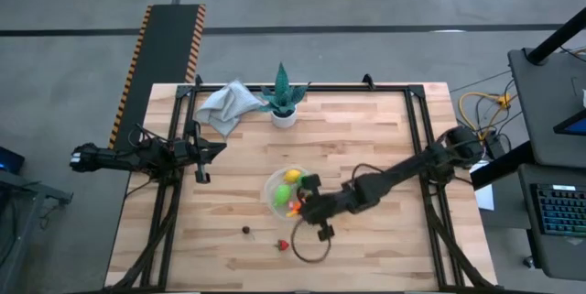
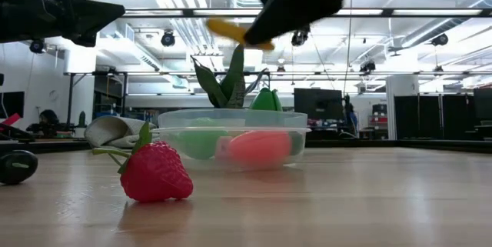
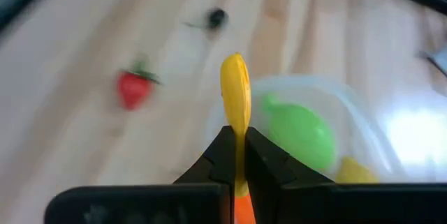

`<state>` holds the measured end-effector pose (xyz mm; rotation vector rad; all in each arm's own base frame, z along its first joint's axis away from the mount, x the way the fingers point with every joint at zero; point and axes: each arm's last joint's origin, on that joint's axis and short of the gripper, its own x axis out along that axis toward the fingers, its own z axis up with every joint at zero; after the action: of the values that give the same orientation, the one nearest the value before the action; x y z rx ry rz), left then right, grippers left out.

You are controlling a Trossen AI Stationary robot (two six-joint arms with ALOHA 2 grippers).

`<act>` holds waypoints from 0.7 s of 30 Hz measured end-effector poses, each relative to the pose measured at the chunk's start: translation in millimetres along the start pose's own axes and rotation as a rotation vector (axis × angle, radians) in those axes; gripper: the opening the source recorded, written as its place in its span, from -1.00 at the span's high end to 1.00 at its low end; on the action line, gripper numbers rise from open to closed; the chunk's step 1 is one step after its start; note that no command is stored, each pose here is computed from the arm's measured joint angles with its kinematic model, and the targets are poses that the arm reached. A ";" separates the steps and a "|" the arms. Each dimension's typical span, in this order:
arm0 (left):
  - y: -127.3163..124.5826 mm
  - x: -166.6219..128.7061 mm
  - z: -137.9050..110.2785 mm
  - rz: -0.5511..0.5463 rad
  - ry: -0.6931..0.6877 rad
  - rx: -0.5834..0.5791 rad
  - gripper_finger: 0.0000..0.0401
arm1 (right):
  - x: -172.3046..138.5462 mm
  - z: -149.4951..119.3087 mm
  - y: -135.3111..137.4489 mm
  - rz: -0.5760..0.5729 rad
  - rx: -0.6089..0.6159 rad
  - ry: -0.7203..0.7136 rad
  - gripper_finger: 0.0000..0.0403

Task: Pick and placing Produce into tupperware
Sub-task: Put the squash into the bin

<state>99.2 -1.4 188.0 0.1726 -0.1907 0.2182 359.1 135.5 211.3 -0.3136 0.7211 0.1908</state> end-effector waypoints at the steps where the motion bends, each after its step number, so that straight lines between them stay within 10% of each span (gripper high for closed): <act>1: 0.0 0.0 0.0 0.000 0.000 0.000 1.00 | 1.9 -1.6 -6.8 -0.012 0.006 0.010 0.94; 21: 0.0 0.0 0.1 0.000 0.000 0.027 1.00 | 17.0 -29.5 -49.5 -0.033 0.108 0.096 0.94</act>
<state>99.2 -1.4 188.1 0.1992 -0.1879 0.2204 367.1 80.0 189.7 -0.2331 0.8178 0.1055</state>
